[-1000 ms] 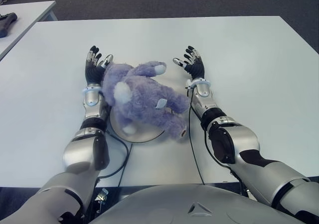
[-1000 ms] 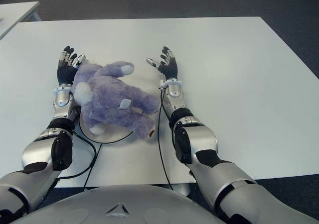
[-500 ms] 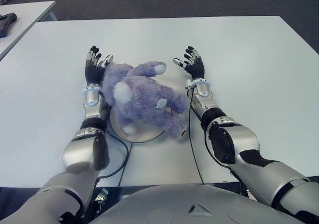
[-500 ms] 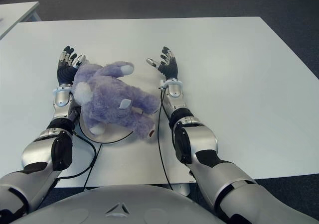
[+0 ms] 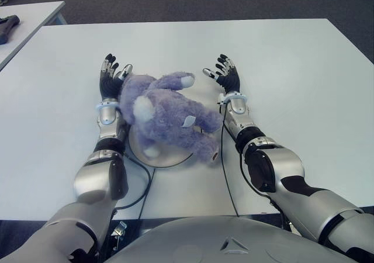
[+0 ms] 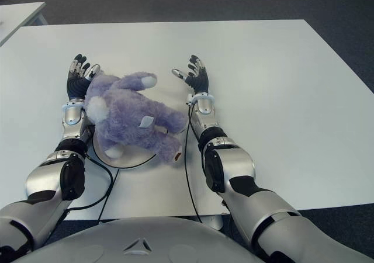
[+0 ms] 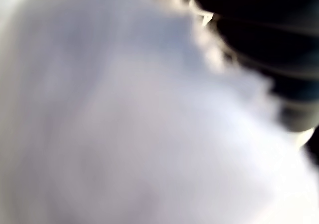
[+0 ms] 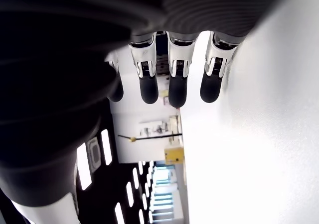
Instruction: Put the doll into the plate.
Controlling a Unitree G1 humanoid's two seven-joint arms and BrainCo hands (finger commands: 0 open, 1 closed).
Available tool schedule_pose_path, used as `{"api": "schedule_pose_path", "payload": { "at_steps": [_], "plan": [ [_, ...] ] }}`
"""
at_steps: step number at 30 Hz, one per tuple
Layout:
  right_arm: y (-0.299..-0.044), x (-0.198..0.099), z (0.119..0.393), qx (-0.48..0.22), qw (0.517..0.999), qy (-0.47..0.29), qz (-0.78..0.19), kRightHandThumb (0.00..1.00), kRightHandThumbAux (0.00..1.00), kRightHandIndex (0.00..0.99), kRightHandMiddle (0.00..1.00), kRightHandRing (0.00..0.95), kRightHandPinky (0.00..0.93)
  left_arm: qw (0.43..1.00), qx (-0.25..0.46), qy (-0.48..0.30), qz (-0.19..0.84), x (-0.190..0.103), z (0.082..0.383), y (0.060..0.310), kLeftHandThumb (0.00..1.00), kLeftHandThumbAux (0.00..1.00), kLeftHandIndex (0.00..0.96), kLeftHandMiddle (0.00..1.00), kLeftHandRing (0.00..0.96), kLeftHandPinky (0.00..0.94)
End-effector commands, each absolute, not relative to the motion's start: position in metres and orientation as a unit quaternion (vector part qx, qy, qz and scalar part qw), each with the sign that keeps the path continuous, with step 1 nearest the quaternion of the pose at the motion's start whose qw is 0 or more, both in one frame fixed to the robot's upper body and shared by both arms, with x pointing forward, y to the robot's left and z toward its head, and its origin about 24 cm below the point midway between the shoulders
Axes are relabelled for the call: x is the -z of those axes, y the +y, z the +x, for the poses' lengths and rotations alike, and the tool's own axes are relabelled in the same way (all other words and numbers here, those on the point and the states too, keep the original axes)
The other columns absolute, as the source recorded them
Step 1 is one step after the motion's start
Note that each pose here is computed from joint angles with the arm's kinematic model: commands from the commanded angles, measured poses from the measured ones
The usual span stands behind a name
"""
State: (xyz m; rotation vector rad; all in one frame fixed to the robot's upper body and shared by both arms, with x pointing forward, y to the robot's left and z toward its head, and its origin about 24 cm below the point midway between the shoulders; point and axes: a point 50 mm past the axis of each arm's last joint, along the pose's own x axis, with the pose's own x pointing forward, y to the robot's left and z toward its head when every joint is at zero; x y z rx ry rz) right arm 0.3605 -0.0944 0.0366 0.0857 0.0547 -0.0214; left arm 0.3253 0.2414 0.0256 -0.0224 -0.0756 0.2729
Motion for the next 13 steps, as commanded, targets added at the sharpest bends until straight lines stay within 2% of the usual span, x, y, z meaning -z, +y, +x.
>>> {"api": "schedule_pose_path", "payload": {
  "at_steps": [1,13],
  "plan": [
    [-0.0604,0.0603,0.2836,0.009,0.966,0.245,0.080,0.000,0.838,0.113,0.128,0.119,0.138,0.956,-0.190,0.212,-0.061,0.0985,0.2112,0.2306,0.000,0.669,0.034,0.080,0.076,0.109],
    [-0.0597,0.0594,0.2839,0.010,0.967,0.242,0.078,0.000,0.862,0.119,0.135,0.127,0.149,0.955,-0.195,0.212,-0.068,0.0990,0.2106,0.2301,0.000,0.677,0.046,0.085,0.083,0.114]
  ]
}}
